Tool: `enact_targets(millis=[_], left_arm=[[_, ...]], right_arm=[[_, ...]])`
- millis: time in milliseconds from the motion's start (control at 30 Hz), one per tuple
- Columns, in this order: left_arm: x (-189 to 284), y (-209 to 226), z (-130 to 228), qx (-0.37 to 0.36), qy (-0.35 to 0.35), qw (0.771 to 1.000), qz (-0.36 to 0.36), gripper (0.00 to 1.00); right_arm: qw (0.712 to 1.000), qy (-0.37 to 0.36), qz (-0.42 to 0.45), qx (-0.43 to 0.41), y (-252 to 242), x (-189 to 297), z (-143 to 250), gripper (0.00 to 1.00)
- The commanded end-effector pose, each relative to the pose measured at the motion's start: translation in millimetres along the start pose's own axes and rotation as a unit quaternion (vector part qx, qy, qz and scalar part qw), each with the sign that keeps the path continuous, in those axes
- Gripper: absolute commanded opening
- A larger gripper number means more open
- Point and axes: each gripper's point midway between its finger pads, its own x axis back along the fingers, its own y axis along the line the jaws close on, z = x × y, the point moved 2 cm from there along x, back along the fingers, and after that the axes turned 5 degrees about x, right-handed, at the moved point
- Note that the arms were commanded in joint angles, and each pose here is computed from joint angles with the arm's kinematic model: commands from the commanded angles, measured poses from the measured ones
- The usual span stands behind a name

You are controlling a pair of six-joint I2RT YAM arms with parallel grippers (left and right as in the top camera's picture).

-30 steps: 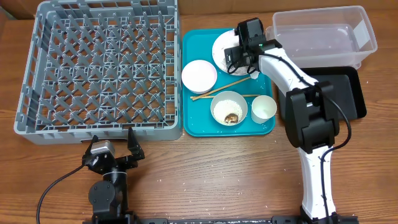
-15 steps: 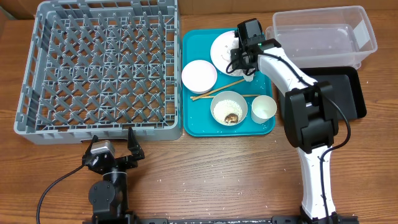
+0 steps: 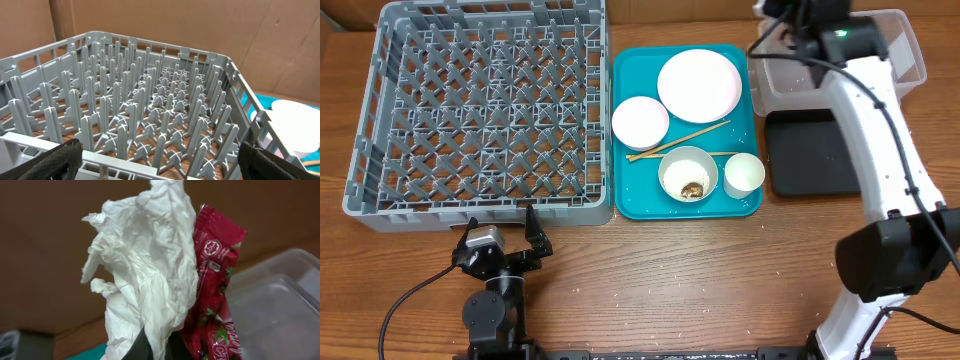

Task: Sort waste into correct bins and load items into the dishwasher
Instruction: 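Carry the lettuce and wrapper with the right gripper into the clear bin, then grasp the white rice bowl rim with the right gripper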

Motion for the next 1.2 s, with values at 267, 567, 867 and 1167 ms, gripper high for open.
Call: enact_targets(millis=[267,567,867,1167], left_arm=[[0,0,0,-0.013,-0.002,1.000,0.001,1.00],[0,0,0,-0.013,-0.002,1.000,0.001,1.00],[0,0,0,-0.013,-0.002,1.000,0.001,1.00],[0,0,0,-0.013,-0.002,1.000,0.001,1.00]], right_arm=[[0.973,0.069,0.137,-0.172,-103,-118,79,0.12],[0.991,0.071,-0.044,-0.100,-45,-42,18,1.00],[0.936,0.289,-0.193,0.057,66,78,123,0.99],[0.843,0.376,-0.147,0.357,122,76,298,0.77]])
